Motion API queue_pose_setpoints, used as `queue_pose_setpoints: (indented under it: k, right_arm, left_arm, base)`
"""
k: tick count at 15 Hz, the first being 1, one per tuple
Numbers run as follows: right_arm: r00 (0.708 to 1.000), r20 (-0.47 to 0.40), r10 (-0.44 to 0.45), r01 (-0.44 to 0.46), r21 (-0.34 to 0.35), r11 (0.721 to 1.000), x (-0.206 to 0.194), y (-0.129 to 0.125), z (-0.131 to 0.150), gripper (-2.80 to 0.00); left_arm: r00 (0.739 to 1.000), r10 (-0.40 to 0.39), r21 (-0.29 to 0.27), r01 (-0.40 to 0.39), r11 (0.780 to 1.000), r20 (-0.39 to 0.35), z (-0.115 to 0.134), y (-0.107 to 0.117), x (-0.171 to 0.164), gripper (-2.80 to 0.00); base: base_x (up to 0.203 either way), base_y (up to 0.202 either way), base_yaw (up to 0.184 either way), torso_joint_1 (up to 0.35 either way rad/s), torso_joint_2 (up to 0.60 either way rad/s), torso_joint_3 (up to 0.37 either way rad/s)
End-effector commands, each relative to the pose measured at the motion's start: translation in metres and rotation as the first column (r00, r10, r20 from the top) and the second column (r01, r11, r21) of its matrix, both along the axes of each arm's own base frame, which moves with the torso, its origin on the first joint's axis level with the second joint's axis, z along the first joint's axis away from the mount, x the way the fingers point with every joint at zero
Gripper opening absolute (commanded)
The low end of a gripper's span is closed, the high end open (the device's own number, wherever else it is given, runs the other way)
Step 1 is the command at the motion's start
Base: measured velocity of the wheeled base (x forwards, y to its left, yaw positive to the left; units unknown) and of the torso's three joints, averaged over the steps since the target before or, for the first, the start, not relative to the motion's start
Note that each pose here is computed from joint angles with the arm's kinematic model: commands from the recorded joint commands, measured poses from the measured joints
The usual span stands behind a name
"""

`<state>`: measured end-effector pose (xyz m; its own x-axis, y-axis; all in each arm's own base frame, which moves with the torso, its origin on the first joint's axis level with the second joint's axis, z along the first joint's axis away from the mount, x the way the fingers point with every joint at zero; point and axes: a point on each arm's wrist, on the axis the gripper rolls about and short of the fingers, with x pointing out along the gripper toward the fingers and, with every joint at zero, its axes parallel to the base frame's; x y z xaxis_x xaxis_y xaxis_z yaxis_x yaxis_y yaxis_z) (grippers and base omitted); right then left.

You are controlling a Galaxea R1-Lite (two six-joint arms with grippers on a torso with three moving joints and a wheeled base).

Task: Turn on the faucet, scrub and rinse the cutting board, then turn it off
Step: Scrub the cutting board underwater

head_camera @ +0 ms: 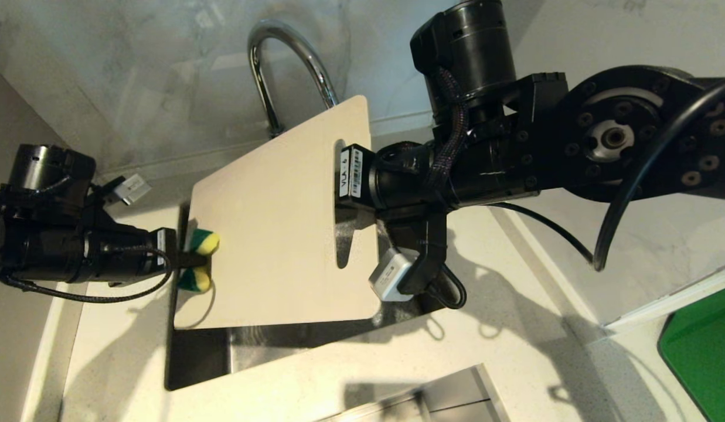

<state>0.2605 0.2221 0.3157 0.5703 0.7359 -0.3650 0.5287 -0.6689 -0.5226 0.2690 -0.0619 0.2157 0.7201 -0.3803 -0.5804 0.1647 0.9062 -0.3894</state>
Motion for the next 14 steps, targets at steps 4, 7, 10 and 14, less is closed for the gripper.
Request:
queue_pose_setpoints:
  k: [4, 7, 10, 14]
  right_arm:
    - [1.0, 0.017, -0.001, 0.001, -0.003, 1.0, -0.002, -0.004, -0.002, -2.8]
    - [1.0, -0.018, -0.02, 0.02, 0.025, 0.999, 0.001, -0.003, -0.013, -2.8]
    - [1.0, -0.01, -0.022, 0.023, 0.035, 0.999, 0.0, -0.003, -0.014, -2.8]
    - [1.0, -0.009, -0.025, 0.025, 0.034, 0.999, 0.0, -0.003, -0.014, -2.8]
  left_arm:
    - [0.993, 0.112, 0.051, -0.111, 0.993, -0.033, -0.039, 0.045, 0.017, -2.8]
    - [0.998, 0.064, 0.041, -0.064, 0.997, 0.006, -0.027, 0.031, 0.01, -2.8]
    - [0.996, -0.007, -0.004, 0.007, 1.0, 0.084, 0.006, 0.005, -0.008, -2.8]
    - [0.993, -0.084, -0.093, 0.091, 0.992, 0.083, 0.055, -0.026, -0.034, -2.8]
  base:
    - [0.0, 0.0, 0.0, 0.0, 0.0, 0.0]
    - [0.0, 0.0, 0.0, 0.0, 0.0, 0.0]
    - [0.0, 0.0, 0.0, 0.0, 0.0, 0.0]
    - [0.0, 0.0, 0.0, 0.0, 0.0, 0.0]
